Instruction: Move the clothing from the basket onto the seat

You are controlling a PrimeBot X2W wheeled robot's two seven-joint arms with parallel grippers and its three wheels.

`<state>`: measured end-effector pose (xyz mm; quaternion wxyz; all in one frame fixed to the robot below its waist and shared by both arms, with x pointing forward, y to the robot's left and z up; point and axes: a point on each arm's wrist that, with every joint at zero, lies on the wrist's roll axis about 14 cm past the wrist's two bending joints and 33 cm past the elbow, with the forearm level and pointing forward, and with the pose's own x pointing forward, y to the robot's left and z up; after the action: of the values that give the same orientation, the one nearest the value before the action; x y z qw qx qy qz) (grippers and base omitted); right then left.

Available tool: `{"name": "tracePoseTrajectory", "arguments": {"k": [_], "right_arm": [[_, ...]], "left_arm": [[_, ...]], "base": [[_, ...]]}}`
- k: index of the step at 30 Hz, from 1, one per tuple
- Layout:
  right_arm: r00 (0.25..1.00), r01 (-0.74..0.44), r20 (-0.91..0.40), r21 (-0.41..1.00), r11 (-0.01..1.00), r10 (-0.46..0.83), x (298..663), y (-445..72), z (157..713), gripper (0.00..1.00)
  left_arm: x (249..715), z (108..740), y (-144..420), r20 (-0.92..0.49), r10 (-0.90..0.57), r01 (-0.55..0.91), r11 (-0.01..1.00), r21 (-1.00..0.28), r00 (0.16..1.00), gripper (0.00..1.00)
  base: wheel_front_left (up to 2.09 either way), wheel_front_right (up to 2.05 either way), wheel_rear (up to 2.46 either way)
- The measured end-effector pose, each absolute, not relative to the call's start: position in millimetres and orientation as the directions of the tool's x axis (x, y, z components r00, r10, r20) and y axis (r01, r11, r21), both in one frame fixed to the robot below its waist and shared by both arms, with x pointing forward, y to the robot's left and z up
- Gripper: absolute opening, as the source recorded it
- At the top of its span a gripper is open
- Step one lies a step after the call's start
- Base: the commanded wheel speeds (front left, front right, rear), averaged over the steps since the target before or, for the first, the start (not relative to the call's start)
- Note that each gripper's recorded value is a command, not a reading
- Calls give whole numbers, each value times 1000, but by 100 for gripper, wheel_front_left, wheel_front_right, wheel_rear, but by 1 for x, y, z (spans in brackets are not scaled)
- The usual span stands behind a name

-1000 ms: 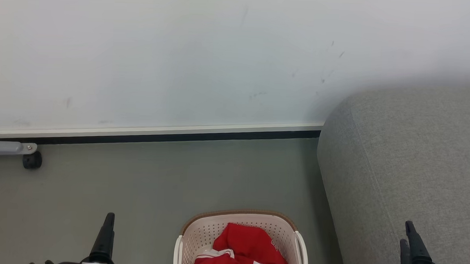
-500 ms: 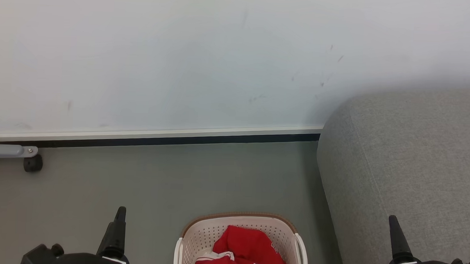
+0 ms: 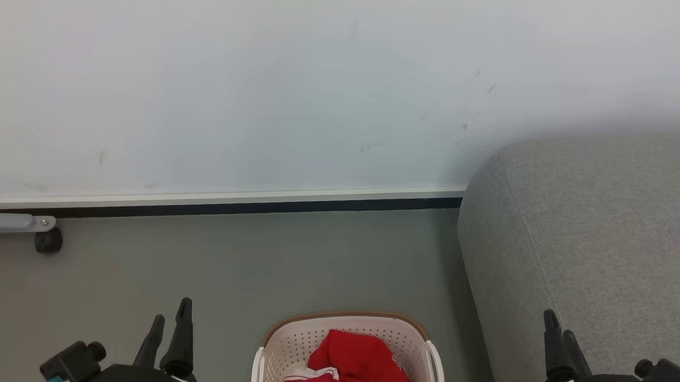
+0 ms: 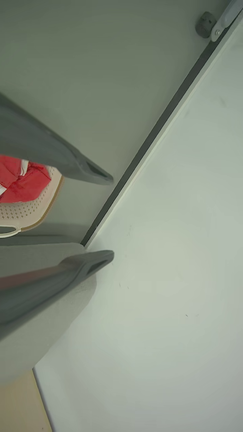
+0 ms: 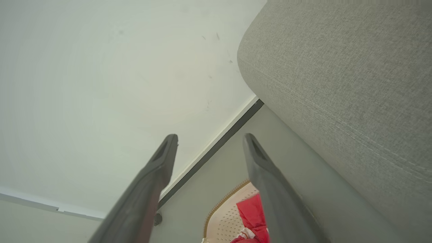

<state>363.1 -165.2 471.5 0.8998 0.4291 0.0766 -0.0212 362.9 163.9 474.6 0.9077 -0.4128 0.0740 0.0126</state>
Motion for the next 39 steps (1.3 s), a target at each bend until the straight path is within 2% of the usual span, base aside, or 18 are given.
{"name": "tracePoseTrajectory", "arguments": {"k": [18, 39], "right_arm": [[994, 28, -102, 560, 828, 36, 361, -156, 482, 100], [998, -57, -23, 284, 957, 66, 354, -144, 491, 100]], "left_arm": [[355, 475, 170, -119, -3, -59, 858, -510, 993, 100], [348, 484, 170, -40, 11, -20, 975, -223, 999, 100]], "base": [[0, 0, 0], [0, 0, 0]]}}
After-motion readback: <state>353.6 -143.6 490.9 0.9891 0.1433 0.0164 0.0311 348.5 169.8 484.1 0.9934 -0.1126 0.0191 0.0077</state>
